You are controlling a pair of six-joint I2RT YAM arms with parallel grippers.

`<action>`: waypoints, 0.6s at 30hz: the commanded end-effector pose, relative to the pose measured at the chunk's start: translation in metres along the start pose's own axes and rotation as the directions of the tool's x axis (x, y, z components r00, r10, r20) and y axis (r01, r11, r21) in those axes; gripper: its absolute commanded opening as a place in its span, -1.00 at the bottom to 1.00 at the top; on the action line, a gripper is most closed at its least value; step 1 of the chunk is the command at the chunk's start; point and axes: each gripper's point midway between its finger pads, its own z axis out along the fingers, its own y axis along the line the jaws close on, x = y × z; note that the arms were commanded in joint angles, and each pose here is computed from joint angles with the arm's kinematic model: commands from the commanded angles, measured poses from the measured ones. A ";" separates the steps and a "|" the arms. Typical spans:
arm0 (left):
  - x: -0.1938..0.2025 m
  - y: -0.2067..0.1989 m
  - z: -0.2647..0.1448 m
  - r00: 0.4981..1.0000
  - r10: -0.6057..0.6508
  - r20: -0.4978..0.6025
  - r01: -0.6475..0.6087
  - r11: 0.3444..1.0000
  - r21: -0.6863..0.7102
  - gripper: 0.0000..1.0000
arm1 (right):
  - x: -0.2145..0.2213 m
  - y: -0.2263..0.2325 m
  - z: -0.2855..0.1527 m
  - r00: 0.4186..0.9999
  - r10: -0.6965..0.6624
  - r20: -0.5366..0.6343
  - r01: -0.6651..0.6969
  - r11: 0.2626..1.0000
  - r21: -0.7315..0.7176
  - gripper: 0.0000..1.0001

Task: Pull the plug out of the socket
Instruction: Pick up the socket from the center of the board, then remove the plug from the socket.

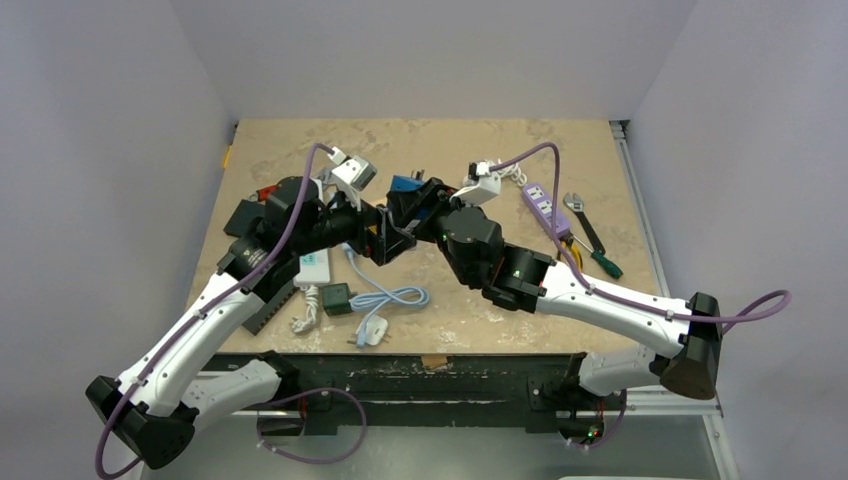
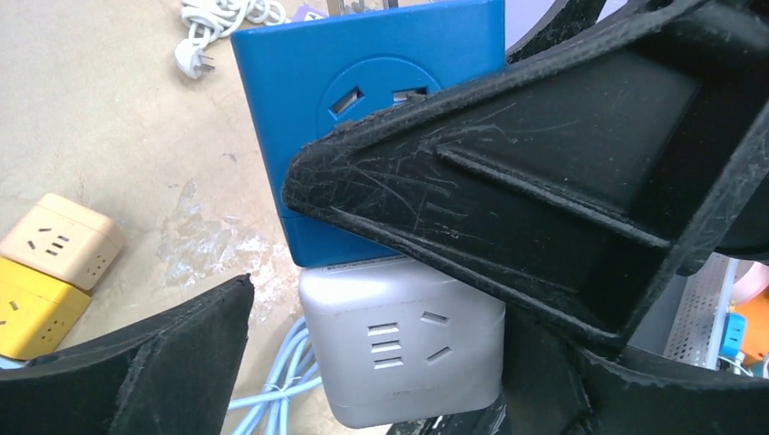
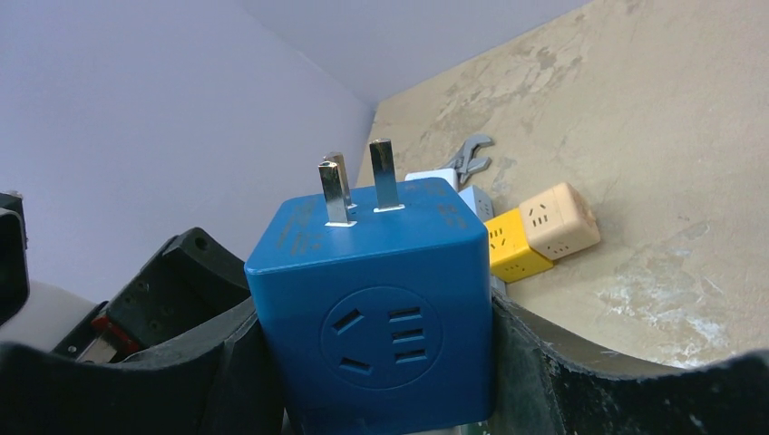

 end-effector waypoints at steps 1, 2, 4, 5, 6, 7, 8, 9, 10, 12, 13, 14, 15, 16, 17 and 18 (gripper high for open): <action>-0.015 -0.007 0.005 0.998 0.006 0.064 -0.008 1.000 0.030 0.81 | -0.036 0.039 -0.008 0.984 0.151 0.096 -0.143 0.986 -0.089 -1.00; -0.015 -0.007 0.006 0.998 0.009 0.063 -0.011 0.999 0.033 0.71 | -0.035 0.038 -0.008 0.984 0.150 0.096 -0.141 0.986 -0.087 -1.00; -0.014 -0.008 0.006 0.998 0.012 0.058 -0.015 0.999 0.044 0.51 | -0.034 0.038 -0.009 0.983 0.152 0.099 -0.144 0.986 -0.086 -1.00; -0.013 -0.010 0.006 0.998 0.012 0.056 -0.015 0.999 0.053 0.39 | -0.034 0.038 -0.009 0.983 0.154 0.099 -0.145 0.985 -0.088 -1.00; -0.013 -0.011 0.006 0.998 0.010 0.057 -0.013 0.998 0.057 0.32 | -0.034 0.038 -0.010 0.983 0.157 0.099 -0.148 0.985 -0.090 -1.00; -0.014 -0.012 0.005 0.998 0.009 0.059 -0.013 0.998 0.062 0.28 | -0.033 0.038 -0.010 0.982 0.160 0.099 -0.151 0.984 -0.093 -1.00; -0.014 -0.012 0.005 0.998 0.007 0.063 -0.011 0.998 0.063 0.28 | -0.032 0.039 -0.011 0.982 0.164 0.095 -0.154 0.983 -0.098 -1.00; -0.015 -0.012 0.005 0.998 0.004 0.065 -0.009 0.998 0.063 0.29 | -0.030 0.039 -0.011 0.981 0.169 0.090 -0.160 0.982 -0.103 -1.00; -0.016 -0.013 0.005 0.998 0.002 0.065 -0.007 0.998 0.066 0.36 | -0.028 0.040 -0.011 0.981 0.175 0.085 -0.166 0.980 -0.106 -1.00; -0.015 -0.013 0.005 0.998 -0.002 0.062 -0.002 0.998 0.065 0.57 | -0.025 0.043 -0.012 0.980 0.185 0.074 -0.176 0.978 -0.114 -1.00; -0.014 -0.013 0.005 0.998 -0.001 0.060 -0.003 0.998 0.065 0.63 | -0.025 0.044 -0.012 0.979 0.188 0.072 -0.179 0.977 -0.116 -1.00; -0.013 -0.012 0.005 0.998 -0.001 0.058 -0.003 0.998 0.064 0.67 | -0.025 0.046 -0.013 0.979 0.189 0.072 -0.180 0.976 -0.119 -1.00; -0.012 -0.012 0.005 0.998 0.001 0.056 -0.004 0.998 0.065 0.70 | -0.025 0.046 -0.013 0.979 0.192 0.072 -0.183 0.976 -0.120 -1.00; -0.011 -0.012 0.005 0.998 0.001 0.058 -0.005 0.998 0.065 0.72 | -0.025 0.046 -0.014 0.978 0.193 0.074 -0.183 0.976 -0.121 -1.00; -0.011 -0.012 0.005 0.998 0.002 0.060 -0.006 0.998 0.065 0.71 | -0.026 0.047 -0.014 0.978 0.194 0.075 -0.184 0.975 -0.123 -1.00; -0.012 -0.013 0.005 0.998 0.003 0.062 -0.007 0.998 0.068 0.68 | -0.026 0.047 -0.014 0.978 0.193 0.076 -0.183 0.975 -0.123 -1.00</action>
